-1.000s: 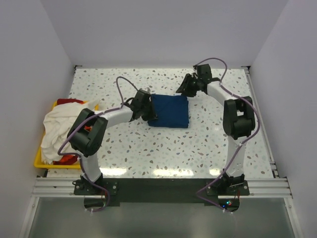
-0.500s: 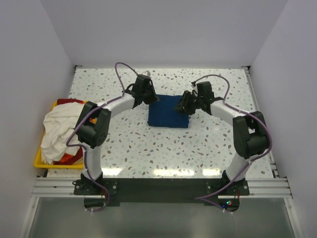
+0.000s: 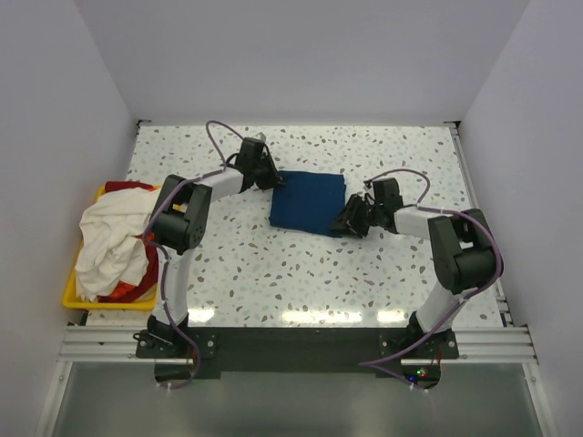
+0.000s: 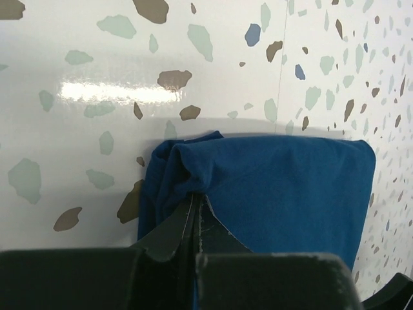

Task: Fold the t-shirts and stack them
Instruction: Fold the tshirt, then neatly place the folded tshirt to the corner

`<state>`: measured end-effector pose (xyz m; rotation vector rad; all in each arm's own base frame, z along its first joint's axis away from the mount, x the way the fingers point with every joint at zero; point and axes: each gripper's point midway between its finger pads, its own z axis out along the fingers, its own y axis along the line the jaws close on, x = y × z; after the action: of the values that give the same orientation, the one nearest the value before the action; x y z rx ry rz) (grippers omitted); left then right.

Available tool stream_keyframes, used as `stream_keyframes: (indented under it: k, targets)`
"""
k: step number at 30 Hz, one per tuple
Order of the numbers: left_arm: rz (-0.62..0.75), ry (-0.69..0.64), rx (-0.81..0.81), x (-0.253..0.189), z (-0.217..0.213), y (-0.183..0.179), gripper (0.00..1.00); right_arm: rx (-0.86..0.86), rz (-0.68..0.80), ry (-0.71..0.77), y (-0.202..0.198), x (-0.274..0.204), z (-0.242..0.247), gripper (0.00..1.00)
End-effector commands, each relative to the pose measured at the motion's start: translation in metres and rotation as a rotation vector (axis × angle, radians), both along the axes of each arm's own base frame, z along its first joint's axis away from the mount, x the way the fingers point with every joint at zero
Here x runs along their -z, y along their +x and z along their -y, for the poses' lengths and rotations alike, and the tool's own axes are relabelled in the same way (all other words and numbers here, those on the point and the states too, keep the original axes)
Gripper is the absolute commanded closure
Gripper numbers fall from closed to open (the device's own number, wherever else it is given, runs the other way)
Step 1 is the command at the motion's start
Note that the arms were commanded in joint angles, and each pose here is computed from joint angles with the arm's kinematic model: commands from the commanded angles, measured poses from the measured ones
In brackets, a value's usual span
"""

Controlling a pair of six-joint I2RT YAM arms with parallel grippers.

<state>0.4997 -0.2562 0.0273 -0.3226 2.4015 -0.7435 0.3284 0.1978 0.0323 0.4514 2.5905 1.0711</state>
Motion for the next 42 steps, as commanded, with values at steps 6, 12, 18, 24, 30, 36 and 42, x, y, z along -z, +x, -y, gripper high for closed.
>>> stream_keyframes:
  k: [6, 12, 18, 24, 30, 36, 42]
  targets:
    - [0.15, -0.034, 0.062, -0.071, 0.008, 0.014, 0.87, 0.029, 0.211, -0.077, 0.028, -0.063, 0.014, 0.57]
    - [0.208, -0.04, 0.09, -0.126, 0.011, 0.013, 0.71, 0.065, 0.248, -0.316, 0.059, -0.062, 0.045, 0.45]
    - [0.222, -0.092, 0.138, -0.156, 0.02, -0.026, 0.71, 0.027, 0.235, -0.339, 0.094, -0.049, 0.042, 0.37]
    - [0.222, -0.092, 0.2, -0.169, 0.021, -0.066, 0.71, 0.028, 0.204, -0.337, 0.112, -0.03, 0.037, 0.36]
    - [0.242, -0.064, 0.228, -0.181, 0.011, -0.087, 0.7, 0.023, 0.171, -0.34, 0.106, -0.015, 0.032, 0.36]
    - [0.243, -0.056, 0.242, -0.185, 0.003, -0.105, 0.7, 0.021, 0.133, -0.393, 0.098, 0.002, 0.019, 0.46]
    - [0.253, -0.03, 0.254, -0.189, -0.008, -0.123, 0.7, 0.044, 0.124, -0.447, 0.098, 0.008, 0.023, 0.65]
